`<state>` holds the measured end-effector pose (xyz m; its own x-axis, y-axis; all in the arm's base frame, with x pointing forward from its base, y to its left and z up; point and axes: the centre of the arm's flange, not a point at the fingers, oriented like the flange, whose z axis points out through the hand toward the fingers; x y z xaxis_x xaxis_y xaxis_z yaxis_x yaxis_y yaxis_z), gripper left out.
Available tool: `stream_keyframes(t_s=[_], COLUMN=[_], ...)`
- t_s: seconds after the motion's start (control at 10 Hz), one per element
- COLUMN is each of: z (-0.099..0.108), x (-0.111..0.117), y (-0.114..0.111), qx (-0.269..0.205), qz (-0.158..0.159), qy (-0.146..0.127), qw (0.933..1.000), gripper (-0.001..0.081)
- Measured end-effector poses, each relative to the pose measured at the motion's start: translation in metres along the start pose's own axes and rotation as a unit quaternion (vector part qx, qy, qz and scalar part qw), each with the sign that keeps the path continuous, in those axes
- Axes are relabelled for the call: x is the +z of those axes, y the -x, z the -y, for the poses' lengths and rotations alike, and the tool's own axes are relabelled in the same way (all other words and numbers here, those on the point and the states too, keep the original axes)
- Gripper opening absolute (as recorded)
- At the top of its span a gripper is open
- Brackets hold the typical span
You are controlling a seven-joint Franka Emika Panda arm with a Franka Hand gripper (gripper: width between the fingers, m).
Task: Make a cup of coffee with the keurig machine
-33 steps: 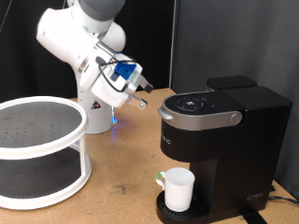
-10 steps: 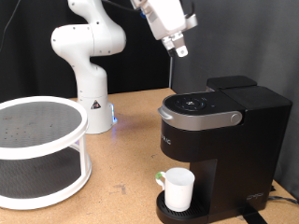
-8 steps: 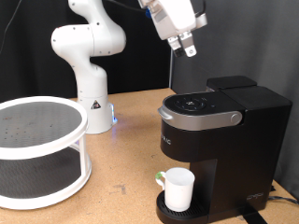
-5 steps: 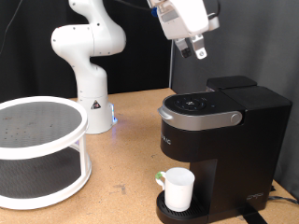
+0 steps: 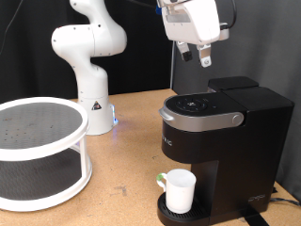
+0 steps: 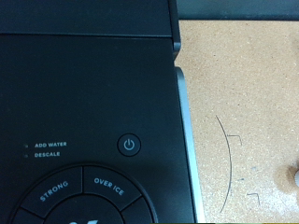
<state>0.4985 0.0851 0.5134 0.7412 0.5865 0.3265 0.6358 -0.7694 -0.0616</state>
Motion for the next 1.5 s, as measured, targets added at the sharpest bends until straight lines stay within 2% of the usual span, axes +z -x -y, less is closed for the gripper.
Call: stream_keyframes(t_s=[0.2,0.5,0.7,0.8,0.9,1.0,1.1,1.2,1.4,1.5], z=[-0.002,-0.004,-0.005,-0.005,-0.004,-0.002,-0.001,0.001,0.006,0.009], x=[0.003,0.017,0.027,0.033,0.038,0.044,0.049,0.055,0.067,0.074], y=[0.0,0.002,0.003,0.004,0.006,0.007,0.009,0.011,0.012,0.013], qx=[-0.001,-0.01,-0.011,-0.015,-0.018,-0.023,-0.027,-0.028,-0.027,-0.028], qz=[0.007,0.036,0.032,0.031,0.032,0.036,0.039,0.038,0.022,0.023], qy=[0.004,0.027,0.032,0.033,0.032,0.03,0.028,0.029,0.037,0.037], qw=[1.0,0.999,0.9989,0.9989,0.9988,0.9986,0.9985,0.9985,0.9987,0.9987], gripper=[0.08,0.08,0.08,0.0771,0.0635,0.0635,0.0487,0.0487,0.0123,0.0123])
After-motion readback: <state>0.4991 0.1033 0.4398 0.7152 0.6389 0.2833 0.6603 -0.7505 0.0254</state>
